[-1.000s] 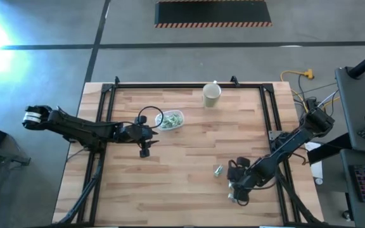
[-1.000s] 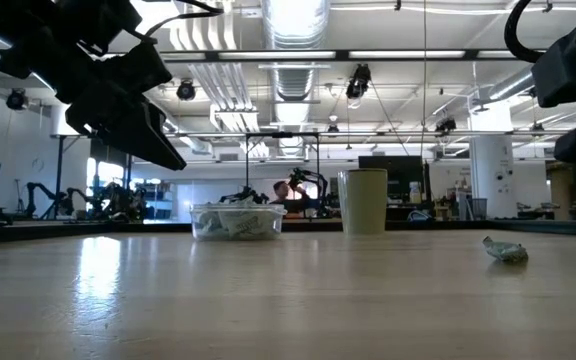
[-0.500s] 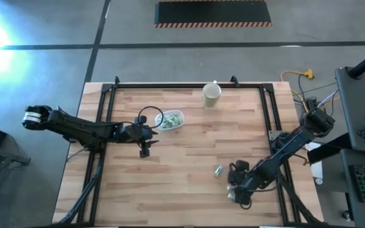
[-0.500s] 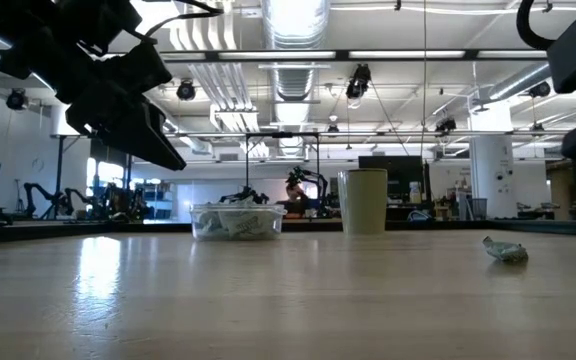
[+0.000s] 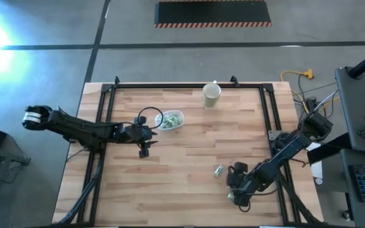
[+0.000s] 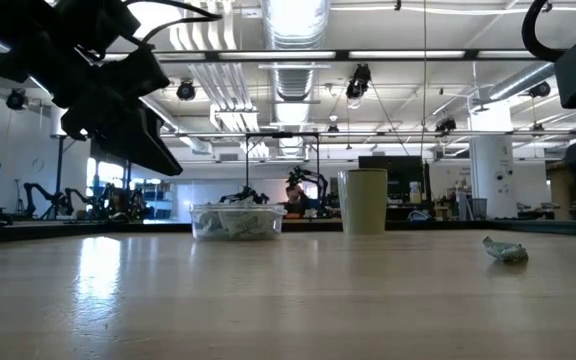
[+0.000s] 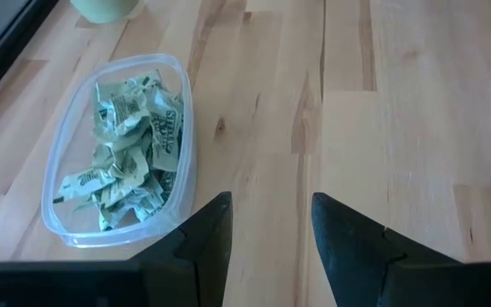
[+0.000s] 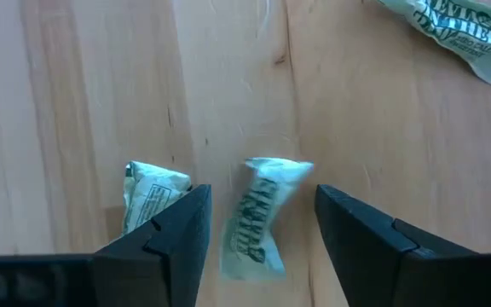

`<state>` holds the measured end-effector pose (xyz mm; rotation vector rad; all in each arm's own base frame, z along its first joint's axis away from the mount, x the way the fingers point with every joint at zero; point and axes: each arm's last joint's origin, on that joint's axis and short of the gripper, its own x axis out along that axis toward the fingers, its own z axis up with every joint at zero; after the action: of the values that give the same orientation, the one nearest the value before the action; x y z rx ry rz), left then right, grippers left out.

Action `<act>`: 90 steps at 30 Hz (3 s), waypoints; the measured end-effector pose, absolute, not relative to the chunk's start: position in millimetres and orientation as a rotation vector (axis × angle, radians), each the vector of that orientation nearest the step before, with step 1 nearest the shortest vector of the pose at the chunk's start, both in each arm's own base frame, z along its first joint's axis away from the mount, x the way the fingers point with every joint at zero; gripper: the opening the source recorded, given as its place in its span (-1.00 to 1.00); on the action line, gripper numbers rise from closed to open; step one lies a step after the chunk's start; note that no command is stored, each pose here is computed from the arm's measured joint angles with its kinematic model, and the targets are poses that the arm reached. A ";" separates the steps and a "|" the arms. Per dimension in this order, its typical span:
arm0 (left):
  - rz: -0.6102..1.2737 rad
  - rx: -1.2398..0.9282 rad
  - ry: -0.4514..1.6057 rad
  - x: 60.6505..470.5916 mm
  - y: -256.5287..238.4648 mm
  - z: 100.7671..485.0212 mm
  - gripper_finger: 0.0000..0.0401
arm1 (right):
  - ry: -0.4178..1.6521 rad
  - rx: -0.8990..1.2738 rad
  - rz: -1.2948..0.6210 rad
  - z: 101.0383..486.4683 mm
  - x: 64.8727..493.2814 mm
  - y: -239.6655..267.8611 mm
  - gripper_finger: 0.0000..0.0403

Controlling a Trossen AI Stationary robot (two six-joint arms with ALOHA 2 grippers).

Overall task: Pick and place Stevia / Truvia into bins
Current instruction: Put the stevia packet into the transparent container

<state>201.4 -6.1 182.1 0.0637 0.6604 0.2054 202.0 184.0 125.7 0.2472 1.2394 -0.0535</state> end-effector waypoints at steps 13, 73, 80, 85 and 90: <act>0.205 0.063 0.641 201.5 -6.1 180.9 -0.27 | 1.218 0.190 -0.025 129.7 200.7 182.0 -0.20; 0.202 0.070 0.626 202.1 -6.1 181.8 -0.27 | 0.492 -0.320 -0.171 233.7 366.5 -21.9 -0.87; 0.202 0.071 0.628 201.8 -6.1 181.2 -0.27 | 0.402 -0.190 -0.204 218.2 379.7 -69.5 -0.87; 0.202 0.071 0.629 201.6 -6.1 180.8 -0.27 | 0.409 -0.129 -0.247 199.8 389.2 -87.1 -0.87; 0.202 0.071 0.629 201.7 -6.1 180.9 -0.27 | 0.468 -0.117 -0.255 177.6 400.3 -94.8 -0.87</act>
<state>201.7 -6.1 180.9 0.0708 0.6290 0.2020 400.3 -94.8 177.6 -0.1168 0.4676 -0.2549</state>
